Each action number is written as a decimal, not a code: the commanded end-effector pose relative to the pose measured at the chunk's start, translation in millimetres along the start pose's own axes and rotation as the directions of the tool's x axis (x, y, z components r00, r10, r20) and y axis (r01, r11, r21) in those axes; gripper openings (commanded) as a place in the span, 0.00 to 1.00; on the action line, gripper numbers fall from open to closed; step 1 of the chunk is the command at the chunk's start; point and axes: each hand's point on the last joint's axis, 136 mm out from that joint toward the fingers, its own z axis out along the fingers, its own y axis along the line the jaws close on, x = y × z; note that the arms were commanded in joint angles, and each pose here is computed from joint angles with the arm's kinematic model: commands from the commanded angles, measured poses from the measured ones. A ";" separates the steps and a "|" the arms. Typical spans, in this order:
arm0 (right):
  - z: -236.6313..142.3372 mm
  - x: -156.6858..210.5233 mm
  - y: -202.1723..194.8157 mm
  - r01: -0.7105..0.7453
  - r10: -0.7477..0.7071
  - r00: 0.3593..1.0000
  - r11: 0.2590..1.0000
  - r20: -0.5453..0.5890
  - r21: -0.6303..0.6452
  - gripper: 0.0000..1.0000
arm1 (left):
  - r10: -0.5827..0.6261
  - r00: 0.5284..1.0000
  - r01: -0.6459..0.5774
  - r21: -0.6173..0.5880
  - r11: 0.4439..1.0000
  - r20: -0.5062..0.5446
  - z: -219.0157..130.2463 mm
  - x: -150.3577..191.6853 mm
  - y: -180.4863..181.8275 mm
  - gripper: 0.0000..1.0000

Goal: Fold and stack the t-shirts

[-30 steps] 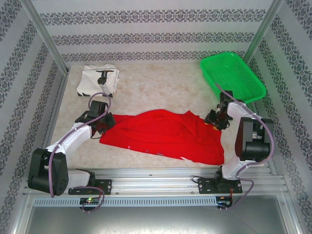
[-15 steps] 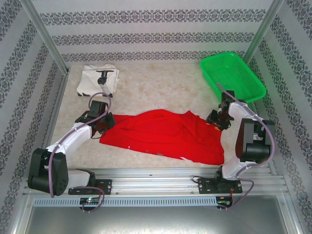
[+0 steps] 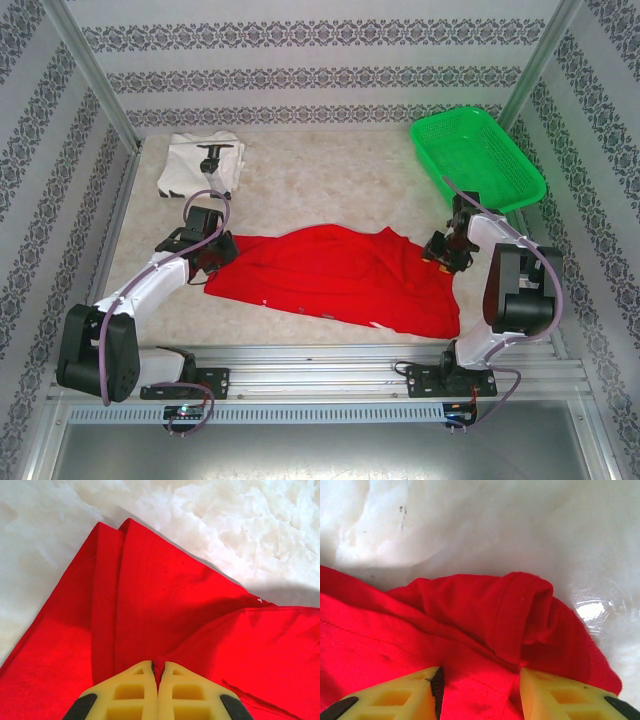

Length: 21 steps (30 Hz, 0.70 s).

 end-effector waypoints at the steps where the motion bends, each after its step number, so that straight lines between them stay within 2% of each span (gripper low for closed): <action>1: -9.5 -3.3 6.8 0.016 -0.015 0.999 0.999 0.029 -0.046 0.45 | 0.023 1.000 -0.023 0.026 0.999 0.022 -4.8 -0.1 -6.8 0.00; 9: -20.8 2.2 -9.2 0.019 -0.020 1.000 0.999 0.023 0.044 0.45 | 0.023 0.999 -0.023 0.024 0.999 0.027 -7.6 1.7 -4.4 0.00; 21: -29.7 -3.9 1.2 0.025 -0.026 0.998 1.000 0.054 0.001 0.45 | 0.025 0.999 -0.026 0.028 0.999 0.027 -7.2 2.3 -5.1 0.00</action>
